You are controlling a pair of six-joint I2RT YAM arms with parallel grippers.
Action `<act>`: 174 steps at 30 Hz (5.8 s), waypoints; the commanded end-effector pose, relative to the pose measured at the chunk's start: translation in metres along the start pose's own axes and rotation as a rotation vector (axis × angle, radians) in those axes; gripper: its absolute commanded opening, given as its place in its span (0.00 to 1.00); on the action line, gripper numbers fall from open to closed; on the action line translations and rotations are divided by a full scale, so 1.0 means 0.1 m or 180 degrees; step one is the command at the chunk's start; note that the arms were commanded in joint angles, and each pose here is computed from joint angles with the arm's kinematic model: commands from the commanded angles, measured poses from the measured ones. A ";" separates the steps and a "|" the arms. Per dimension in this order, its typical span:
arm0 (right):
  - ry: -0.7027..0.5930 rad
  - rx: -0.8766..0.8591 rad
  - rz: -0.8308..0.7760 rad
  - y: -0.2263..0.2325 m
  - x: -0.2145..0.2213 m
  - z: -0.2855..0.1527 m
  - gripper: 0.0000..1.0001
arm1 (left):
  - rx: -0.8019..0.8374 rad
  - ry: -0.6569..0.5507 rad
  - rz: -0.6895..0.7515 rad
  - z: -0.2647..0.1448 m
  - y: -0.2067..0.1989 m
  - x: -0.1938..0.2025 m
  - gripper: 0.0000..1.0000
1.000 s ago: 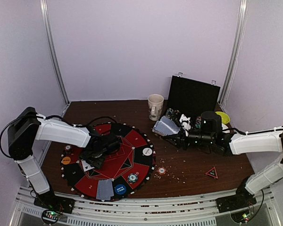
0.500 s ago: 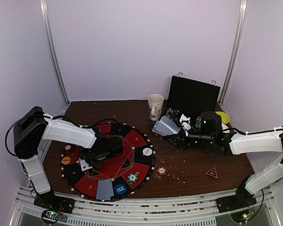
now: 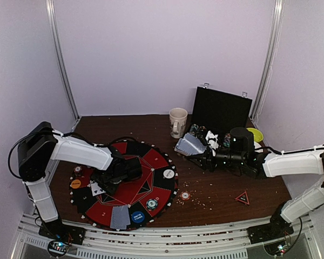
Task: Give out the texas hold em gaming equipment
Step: Adjust the poker card in the community card area, then pick up the poker card from the face-down deck piles, then flop the poker card into the community card area.
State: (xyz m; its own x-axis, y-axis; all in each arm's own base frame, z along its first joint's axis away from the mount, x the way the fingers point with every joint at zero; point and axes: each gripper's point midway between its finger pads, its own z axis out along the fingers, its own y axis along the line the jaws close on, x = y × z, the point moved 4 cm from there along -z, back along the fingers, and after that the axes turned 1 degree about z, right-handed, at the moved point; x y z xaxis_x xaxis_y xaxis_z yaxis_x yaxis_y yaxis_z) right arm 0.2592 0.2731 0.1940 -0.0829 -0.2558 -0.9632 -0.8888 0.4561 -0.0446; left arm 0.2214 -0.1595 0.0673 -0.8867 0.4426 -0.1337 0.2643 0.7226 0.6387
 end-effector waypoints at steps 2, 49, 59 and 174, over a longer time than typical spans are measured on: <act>-0.0181 0.0027 -0.0103 -0.02 -0.19 -0.07 0.47 | 0.0624 -0.0706 -0.0359 -0.55 0.15 -0.43 0.72; -0.0129 -0.0084 -0.0111 0.01 -0.24 -0.01 0.47 | 0.3606 -0.2948 0.0588 -2.39 -0.43 -2.07 0.68; -0.0139 -0.0082 -0.0111 0.02 -0.24 -0.02 0.47 | 0.3917 -0.3227 0.0721 -2.63 -0.33 -1.99 0.86; -0.0121 -0.0024 -0.0083 -0.01 -0.27 -0.08 0.47 | 0.1098 -0.0072 0.1905 -0.51 -0.55 -0.62 0.00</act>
State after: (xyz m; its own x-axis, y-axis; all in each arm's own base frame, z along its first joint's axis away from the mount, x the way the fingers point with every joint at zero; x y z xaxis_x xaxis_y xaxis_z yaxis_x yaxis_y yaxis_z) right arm 0.2563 0.2741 0.2011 -0.0941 -0.2664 -0.9593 -0.8999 0.4348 -0.0325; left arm 0.2377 -0.2566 0.0722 -0.4558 0.8812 0.1259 0.8664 0.4067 0.2899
